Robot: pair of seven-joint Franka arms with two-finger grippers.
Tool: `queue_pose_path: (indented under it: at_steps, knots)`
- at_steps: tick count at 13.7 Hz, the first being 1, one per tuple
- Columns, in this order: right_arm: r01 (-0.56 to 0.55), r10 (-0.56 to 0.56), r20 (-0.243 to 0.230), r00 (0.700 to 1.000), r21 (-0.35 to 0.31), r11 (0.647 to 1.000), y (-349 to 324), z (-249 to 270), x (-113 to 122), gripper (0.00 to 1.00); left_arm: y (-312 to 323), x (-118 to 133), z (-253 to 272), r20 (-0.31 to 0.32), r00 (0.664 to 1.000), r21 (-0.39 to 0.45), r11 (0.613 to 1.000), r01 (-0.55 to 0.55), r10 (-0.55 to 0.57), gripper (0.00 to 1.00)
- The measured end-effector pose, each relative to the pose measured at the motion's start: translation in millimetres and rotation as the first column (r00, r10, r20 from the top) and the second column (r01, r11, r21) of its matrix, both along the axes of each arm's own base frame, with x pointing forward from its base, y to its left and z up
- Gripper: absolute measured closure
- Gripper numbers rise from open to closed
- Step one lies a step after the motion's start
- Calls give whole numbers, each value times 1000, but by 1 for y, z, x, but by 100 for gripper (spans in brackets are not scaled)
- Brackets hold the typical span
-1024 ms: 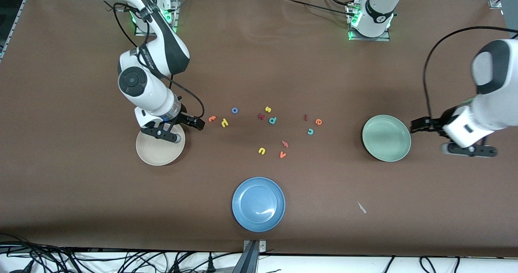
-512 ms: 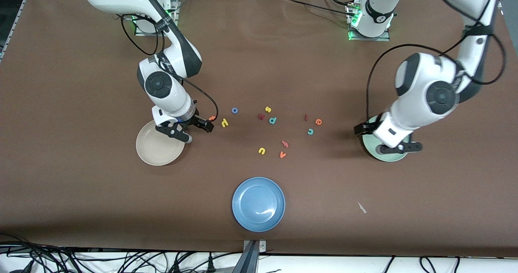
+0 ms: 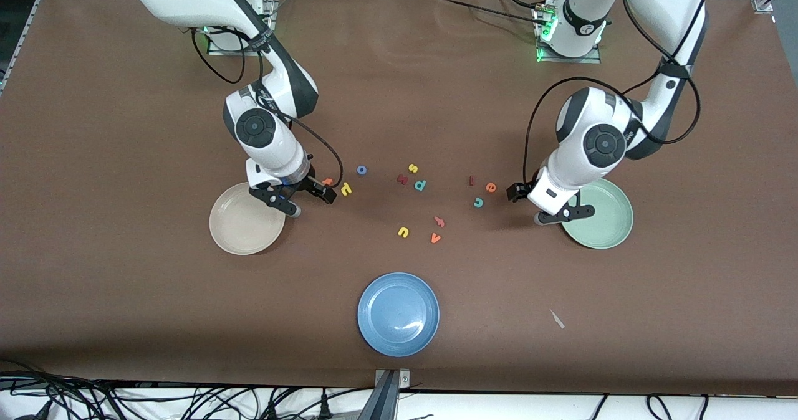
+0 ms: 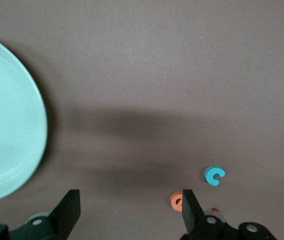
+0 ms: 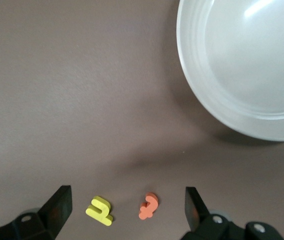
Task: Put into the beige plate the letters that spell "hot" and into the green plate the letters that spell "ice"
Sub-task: 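Move the right gripper toward the letters while the left gripper follows, then grasp an orange letter with each gripper from the scattered letters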
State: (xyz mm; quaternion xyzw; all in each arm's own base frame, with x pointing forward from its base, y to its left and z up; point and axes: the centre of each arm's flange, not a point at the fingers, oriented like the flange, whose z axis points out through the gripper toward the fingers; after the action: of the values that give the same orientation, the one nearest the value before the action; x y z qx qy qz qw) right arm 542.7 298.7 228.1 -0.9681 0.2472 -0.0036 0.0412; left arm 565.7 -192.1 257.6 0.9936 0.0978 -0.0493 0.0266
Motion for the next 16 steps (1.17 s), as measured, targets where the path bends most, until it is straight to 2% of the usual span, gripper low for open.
queue_pose_path:
  at_steps: [2,5,10,12,15,16]
  knots:
    - [27,-27,-9,1000,3,1000,-1,-17,-15,0,-14,-7,-16,-6,1000,1,1000,-24,24,22]
    - [66,-66,-32,997,-5,998,7,-31,-32,0,-42,-19,-44,-17,999,1,999,-49,49,25]
    - [75,-75,-39,996,2,997,16,-49,-42,0,-58,-30,-68,-47,996,13,997,-75,76,33]
    - [75,-74,-44,996,2,997,17,-55,-45,1,-63,-34,-75,-58,995,19,996,-86,87,43]
    - [75,-75,-45,996,1,997,16,-57,-46,3,-68,-38,-83,-66,992,25,994,-104,105,43]
    - [74,-74,-44,996,1,997,16,-57,-46,10,-69,-38,-85,-62,992,22,994,-111,112,43]
